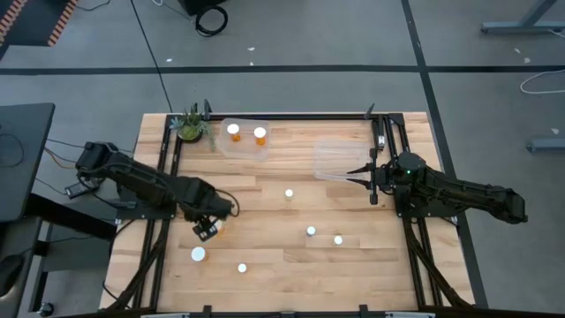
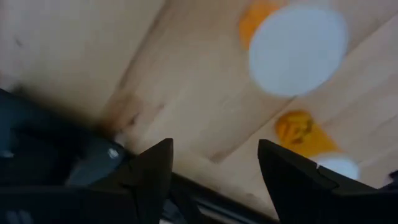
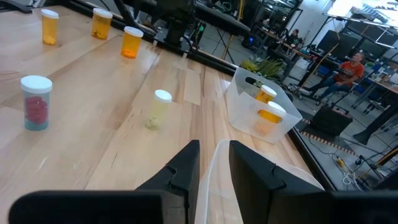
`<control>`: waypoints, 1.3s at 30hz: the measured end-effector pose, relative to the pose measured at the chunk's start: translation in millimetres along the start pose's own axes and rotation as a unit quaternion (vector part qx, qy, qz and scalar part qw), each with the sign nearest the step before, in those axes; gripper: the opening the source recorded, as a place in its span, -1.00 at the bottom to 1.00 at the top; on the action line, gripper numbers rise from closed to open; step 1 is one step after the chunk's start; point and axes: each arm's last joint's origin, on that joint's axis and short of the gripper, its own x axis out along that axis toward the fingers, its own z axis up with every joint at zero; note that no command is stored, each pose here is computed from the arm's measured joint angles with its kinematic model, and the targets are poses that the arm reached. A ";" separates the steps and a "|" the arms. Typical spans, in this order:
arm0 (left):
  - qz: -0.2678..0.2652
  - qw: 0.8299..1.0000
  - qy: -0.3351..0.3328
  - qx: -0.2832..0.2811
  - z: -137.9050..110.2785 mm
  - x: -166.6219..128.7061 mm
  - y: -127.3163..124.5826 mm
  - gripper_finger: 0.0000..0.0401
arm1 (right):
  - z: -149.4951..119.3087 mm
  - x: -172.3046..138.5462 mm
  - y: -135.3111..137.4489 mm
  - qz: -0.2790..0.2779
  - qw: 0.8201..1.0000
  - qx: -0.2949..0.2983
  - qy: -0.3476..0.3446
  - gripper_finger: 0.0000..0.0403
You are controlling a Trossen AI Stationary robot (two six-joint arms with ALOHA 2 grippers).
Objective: Pick and place medicine bottles into bin by pill shape (circle, oval)
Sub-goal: Put the large orange pill bottle into the left transparent bin
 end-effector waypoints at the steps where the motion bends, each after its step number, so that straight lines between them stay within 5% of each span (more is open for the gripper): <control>1: -0.003 1.000 0.000 -0.006 -1.3 3.1 -1.5 0.27 | 0.0 0.0 0.0 0.000 1.000 0.000 0.000 -0.54; 15: -0.054 0.998 -0.033 -0.015 2.2 12.5 -22.2 0.60 | 0.0 0.0 0.0 0.000 1.000 0.000 0.000 -0.54; 25: -0.030 0.998 -0.034 0.031 19.7 38.1 -37.9 0.60 | 0.0 0.0 0.0 0.000 1.000 0.000 0.000 -0.54; 39: 0.003 0.998 -0.067 0.017 33.5 41.0 -31.3 0.44 | 0.0 0.0 0.0 0.000 1.000 0.000 0.000 -0.54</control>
